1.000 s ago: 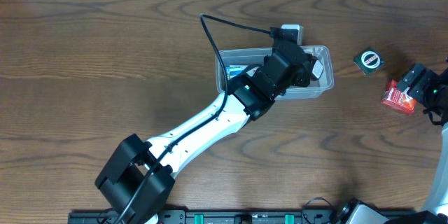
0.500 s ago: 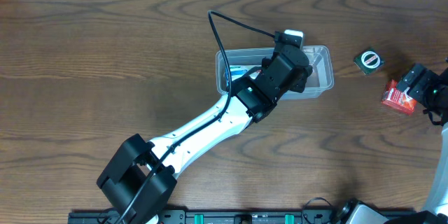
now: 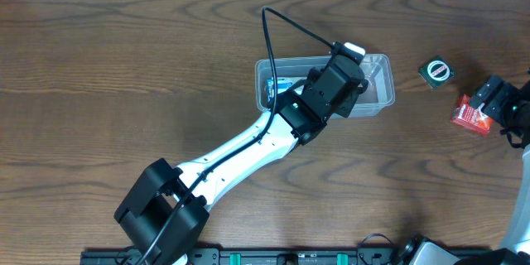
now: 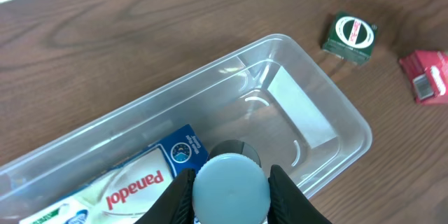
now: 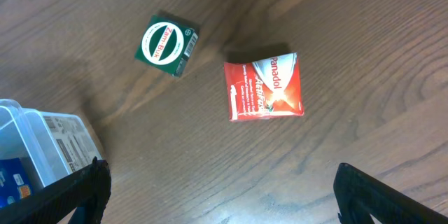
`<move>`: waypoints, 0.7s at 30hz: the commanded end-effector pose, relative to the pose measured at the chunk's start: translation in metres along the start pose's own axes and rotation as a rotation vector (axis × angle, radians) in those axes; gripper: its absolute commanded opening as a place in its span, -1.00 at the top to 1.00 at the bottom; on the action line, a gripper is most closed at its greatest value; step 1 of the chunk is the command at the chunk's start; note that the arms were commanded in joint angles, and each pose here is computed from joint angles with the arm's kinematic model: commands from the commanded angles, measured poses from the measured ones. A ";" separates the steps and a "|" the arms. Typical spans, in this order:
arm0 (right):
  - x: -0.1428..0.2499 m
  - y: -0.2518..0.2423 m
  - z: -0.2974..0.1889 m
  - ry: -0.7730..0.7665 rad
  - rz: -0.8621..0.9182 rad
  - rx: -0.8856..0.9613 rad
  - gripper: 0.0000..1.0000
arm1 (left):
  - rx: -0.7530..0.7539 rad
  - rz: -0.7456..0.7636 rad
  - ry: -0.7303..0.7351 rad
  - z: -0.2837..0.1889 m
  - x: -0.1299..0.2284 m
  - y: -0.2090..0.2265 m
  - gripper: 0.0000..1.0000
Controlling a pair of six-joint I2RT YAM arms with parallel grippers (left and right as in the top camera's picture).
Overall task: Pack container
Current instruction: 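Lift the bottle with the left gripper and carry it over the container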
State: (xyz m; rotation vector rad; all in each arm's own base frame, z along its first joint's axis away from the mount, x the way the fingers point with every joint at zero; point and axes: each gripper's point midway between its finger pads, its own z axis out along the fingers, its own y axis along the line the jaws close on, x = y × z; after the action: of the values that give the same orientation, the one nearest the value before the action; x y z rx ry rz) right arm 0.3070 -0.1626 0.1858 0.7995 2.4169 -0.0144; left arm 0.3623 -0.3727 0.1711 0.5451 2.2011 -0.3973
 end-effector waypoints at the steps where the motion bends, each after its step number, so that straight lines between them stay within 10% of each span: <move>1: 0.003 0.005 0.007 0.025 0.007 -0.013 -0.99 | -0.022 0.084 -0.038 -0.005 -0.016 0.004 0.63; 21: 0.005 0.007 0.014 0.046 0.009 -0.026 -0.99 | 0.352 0.217 -0.044 -0.025 -0.030 -0.062 0.63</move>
State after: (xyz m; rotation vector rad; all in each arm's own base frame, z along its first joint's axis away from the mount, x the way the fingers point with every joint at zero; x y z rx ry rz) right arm 0.3114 -0.1620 0.1704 0.8111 2.4572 0.0197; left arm 0.3341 -0.4107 0.1881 0.9097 2.0856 -0.6055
